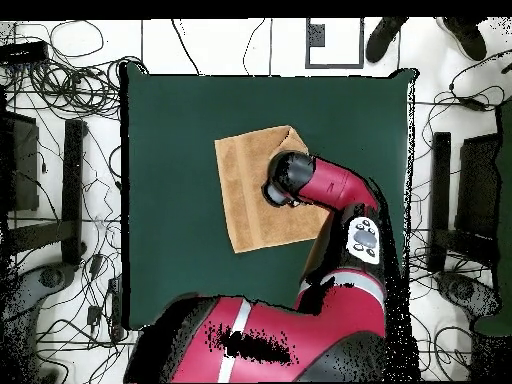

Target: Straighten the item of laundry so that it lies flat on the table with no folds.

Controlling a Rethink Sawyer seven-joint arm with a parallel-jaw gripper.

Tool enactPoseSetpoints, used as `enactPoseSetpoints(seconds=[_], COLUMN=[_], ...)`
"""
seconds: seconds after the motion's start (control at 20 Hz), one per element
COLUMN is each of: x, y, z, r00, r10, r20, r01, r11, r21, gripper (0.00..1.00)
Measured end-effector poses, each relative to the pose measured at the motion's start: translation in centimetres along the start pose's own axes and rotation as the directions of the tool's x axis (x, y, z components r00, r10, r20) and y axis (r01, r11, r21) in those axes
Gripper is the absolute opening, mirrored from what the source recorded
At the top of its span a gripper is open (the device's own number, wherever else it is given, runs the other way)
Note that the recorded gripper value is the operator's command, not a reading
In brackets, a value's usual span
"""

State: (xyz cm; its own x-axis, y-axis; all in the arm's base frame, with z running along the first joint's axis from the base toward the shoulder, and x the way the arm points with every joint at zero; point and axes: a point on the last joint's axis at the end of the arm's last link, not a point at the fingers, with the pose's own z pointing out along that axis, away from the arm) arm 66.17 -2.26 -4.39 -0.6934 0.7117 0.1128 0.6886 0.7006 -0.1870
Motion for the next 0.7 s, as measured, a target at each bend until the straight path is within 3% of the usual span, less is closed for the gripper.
enactPoseSetpoints(seconds=[0.7], x=[0.88], y=[-0.25], z=[0.01], r00=[0.999], r10=[0.044], r20=[0.029], r01=[-0.043], r11=[0.999], r21=[-0.033], gripper=[1.00])
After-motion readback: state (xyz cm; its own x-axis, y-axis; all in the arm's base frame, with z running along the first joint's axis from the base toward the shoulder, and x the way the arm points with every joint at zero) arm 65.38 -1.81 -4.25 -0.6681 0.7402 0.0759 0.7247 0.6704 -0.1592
